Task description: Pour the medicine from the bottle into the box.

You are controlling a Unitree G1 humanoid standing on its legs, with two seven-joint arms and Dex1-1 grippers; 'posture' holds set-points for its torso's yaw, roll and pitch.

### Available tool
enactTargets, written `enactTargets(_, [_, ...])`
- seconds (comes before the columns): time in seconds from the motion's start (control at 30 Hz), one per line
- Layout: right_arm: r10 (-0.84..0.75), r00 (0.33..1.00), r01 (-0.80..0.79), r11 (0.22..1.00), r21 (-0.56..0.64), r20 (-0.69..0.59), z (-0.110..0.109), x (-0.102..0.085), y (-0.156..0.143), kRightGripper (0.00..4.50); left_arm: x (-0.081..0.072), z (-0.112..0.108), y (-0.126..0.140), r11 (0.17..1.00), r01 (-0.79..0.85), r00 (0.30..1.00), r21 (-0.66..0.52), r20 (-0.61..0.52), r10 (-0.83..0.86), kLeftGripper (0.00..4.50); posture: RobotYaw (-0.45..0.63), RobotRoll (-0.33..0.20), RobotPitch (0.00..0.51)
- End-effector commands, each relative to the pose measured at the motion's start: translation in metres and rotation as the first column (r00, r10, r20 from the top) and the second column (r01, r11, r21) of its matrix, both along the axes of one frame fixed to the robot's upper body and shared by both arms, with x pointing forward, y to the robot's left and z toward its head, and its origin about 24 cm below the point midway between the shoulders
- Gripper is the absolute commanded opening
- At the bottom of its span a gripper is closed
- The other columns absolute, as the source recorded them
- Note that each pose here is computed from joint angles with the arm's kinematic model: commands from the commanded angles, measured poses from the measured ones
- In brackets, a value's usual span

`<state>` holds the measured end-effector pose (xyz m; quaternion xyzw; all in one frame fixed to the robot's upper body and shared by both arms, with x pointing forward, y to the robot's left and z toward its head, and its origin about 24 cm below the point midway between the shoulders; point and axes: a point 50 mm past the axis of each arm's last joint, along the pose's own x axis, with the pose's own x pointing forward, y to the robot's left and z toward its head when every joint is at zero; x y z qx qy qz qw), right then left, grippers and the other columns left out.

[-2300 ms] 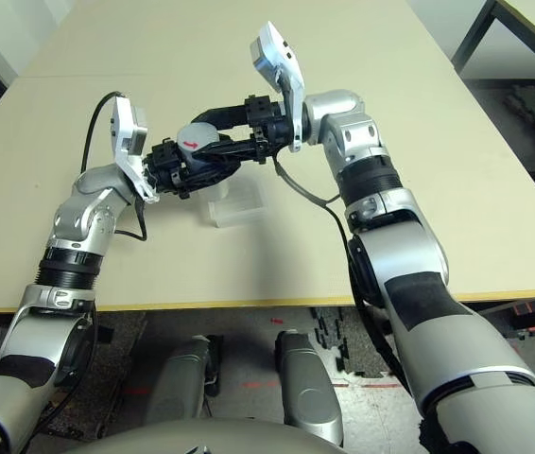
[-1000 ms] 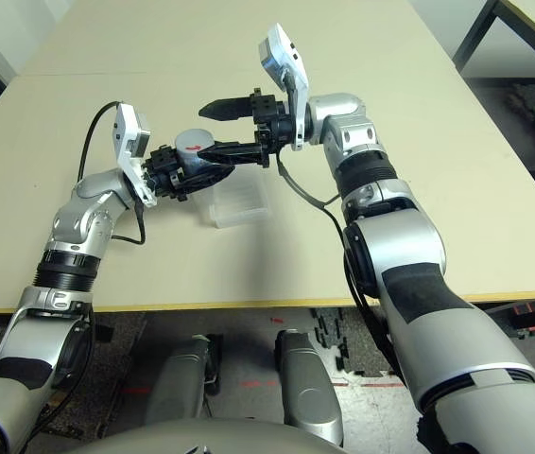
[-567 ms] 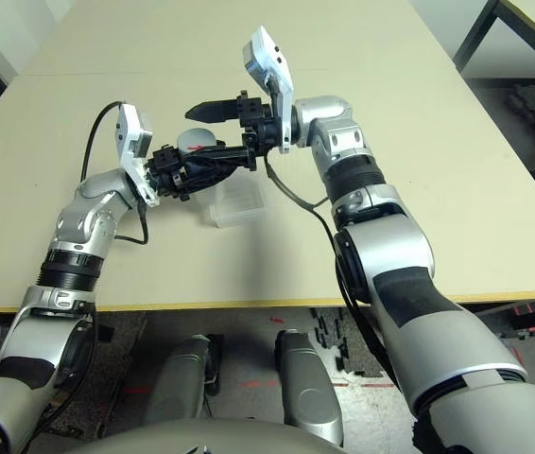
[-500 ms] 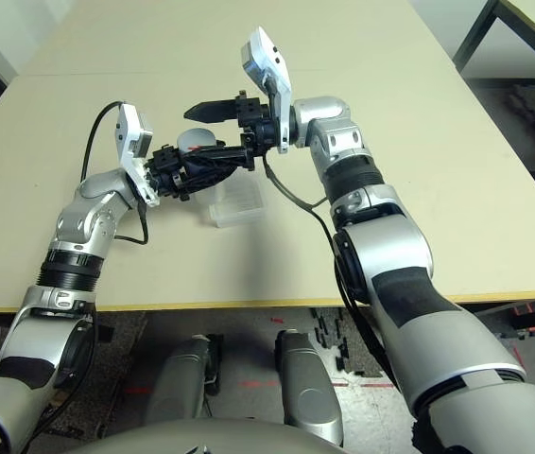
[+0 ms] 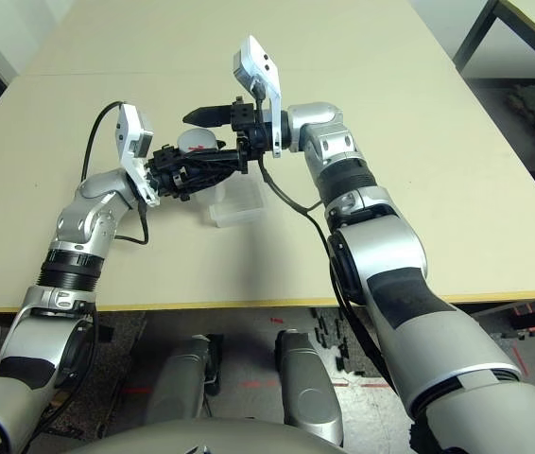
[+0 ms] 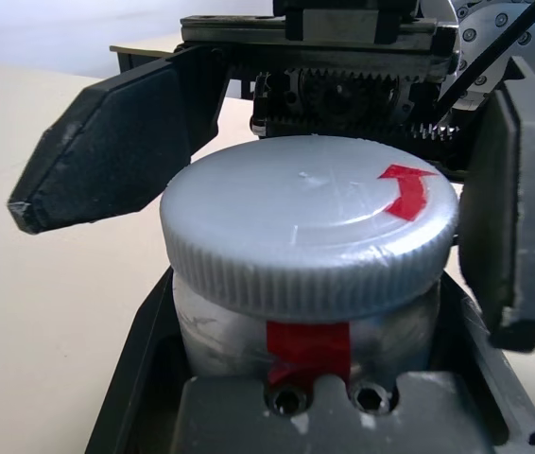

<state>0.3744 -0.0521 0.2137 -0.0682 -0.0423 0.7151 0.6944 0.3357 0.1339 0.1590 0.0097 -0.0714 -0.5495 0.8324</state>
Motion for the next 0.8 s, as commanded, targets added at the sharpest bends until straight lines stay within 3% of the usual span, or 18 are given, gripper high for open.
enactTargets(0.03, [-0.003, 1.000, 0.003, 1.000, -0.005, 0.000, 0.001, 0.001, 0.002, 4.50, -0.001, 0.003, -0.003, 1.000, 0.015, 1.000, 0.014, 0.014, -0.016, 2.67, -0.05, 0.000, 0.159])
enactTargets(0.8, [-0.139, 0.988, 0.140, 0.990, 0.011, -0.066, 0.001, 0.012, -0.026, 4.50, -0.003, 0.004, 0.000, 1.000, 0.018, 1.000, 0.012, 0.014, -0.018, 2.67, -0.05, 0.000, 0.165])
